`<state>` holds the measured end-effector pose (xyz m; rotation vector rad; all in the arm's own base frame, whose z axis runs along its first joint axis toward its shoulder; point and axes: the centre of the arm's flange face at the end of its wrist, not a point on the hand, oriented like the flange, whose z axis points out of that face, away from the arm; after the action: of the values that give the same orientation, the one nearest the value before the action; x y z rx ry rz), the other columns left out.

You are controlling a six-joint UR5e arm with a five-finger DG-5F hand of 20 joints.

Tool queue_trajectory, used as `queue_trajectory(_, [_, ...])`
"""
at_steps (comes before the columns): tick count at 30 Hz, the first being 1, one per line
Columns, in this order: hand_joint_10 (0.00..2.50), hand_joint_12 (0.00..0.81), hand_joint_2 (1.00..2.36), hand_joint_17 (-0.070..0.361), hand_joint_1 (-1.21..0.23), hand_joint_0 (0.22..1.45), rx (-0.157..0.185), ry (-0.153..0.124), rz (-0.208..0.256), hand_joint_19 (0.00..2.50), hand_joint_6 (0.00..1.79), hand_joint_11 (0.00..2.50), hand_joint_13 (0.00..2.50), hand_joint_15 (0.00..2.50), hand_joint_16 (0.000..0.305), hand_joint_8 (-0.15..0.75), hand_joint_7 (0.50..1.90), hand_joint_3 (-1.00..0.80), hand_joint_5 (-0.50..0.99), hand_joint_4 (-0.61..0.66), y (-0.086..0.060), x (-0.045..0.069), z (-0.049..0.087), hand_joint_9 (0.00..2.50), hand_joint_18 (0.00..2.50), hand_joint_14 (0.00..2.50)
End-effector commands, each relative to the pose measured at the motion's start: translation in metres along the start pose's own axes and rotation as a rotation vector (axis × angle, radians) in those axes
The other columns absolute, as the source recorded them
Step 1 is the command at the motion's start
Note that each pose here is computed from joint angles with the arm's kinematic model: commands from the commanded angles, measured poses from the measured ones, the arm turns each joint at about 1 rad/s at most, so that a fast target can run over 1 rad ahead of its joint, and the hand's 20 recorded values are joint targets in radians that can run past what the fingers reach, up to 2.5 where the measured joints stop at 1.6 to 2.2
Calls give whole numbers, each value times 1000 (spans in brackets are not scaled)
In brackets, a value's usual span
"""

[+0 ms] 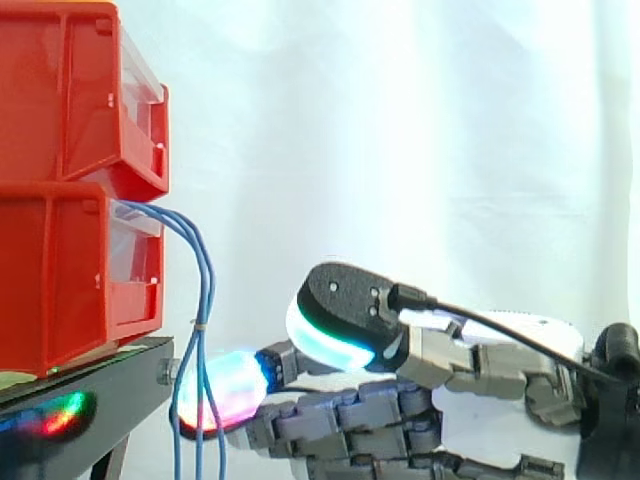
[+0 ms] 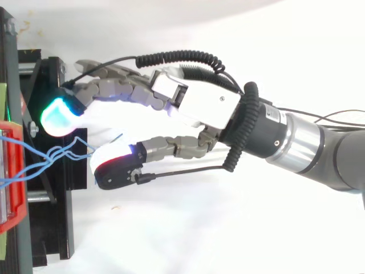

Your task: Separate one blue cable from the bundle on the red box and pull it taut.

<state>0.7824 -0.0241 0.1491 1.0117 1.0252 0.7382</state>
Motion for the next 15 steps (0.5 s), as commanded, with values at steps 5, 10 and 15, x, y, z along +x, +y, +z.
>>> queue_trajectory(5, [0, 287, 1000, 94, -544, 496, 6, 24, 49, 101, 502, 0, 134, 0, 42, 204, 702, -500, -201, 156, -18, 21, -8, 459, 0, 0])
queue_trajectory(10, [0, 288, 1000, 94, -546, 499, -23, 19, 34, 103, 502, 0, 143, 0, 42, 206, 707, -500, -196, 162, -14, 28, -5, 463, 0, 0])
queue_trajectory(15, [0, 290, 1000, 95, -547, 500, -59, 18, 5, 113, 502, 0, 150, 0, 42, 206, 714, -500, -190, 169, -26, 38, -4, 470, 0, 0])
